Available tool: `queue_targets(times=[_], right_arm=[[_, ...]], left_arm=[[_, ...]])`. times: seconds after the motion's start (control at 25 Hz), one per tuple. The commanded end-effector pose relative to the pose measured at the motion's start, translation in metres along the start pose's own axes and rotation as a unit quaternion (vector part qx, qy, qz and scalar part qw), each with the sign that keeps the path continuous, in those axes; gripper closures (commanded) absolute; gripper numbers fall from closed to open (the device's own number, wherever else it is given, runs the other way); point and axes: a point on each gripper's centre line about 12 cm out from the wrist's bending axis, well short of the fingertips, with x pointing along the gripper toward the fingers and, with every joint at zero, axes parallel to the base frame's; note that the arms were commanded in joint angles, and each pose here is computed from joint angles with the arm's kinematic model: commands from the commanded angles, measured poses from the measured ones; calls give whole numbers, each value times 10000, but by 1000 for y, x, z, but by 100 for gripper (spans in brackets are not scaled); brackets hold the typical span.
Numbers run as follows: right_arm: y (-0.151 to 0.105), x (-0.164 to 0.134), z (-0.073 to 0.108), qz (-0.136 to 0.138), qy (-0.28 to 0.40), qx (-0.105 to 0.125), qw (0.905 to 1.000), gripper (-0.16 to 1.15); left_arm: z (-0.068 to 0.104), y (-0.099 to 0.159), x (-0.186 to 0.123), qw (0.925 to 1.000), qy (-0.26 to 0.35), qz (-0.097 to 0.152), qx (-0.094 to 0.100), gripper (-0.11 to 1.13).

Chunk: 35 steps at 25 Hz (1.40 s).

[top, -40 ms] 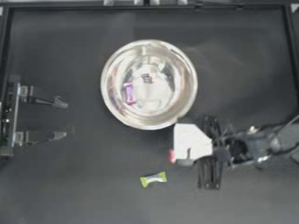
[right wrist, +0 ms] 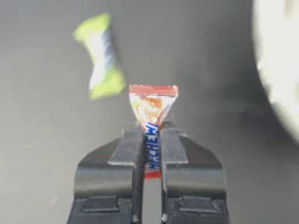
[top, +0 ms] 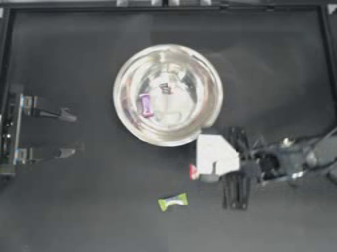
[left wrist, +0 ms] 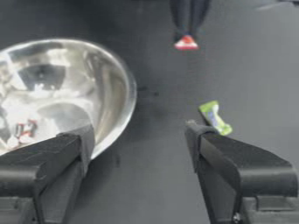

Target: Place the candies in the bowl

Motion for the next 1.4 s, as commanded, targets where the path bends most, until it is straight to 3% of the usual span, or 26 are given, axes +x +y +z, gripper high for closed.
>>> queue_targets(times=[0.04,0.2,0.56,0.76,1.04,1.16,1.32,1.4], right_arm=[[-25,-23,17,-159,-663,-24,9977,64],[-53,-32,25,-419,-1183,-163,9920,65],[-121,-25,26,-780,-2043,-216,9756,66],[-138,-13,29,-769,-2232,-191,9715,66],[-143,13,34,-719,-2063,-147,9757,61],[-144,17,35,-721,-2042,-187,9761,49],[-151,22,37,-710,-2109,-104,9749,5],[-152,21,39,-656,-2247,-97,9722,-10]], left_arm=[[1,1,3,10000,-42,33,-18,7],[0,1,3,10000,-71,47,-18,7],[1,2,3,9999,-107,60,-11,7],[2,1,3,9999,-130,55,-9,7],[3,2,3,9998,-167,74,-18,7],[2,2,3,9998,-167,74,-26,7],[2,2,3,9998,-189,82,-26,7],[2,2,3,9998,-173,82,-26,7]])
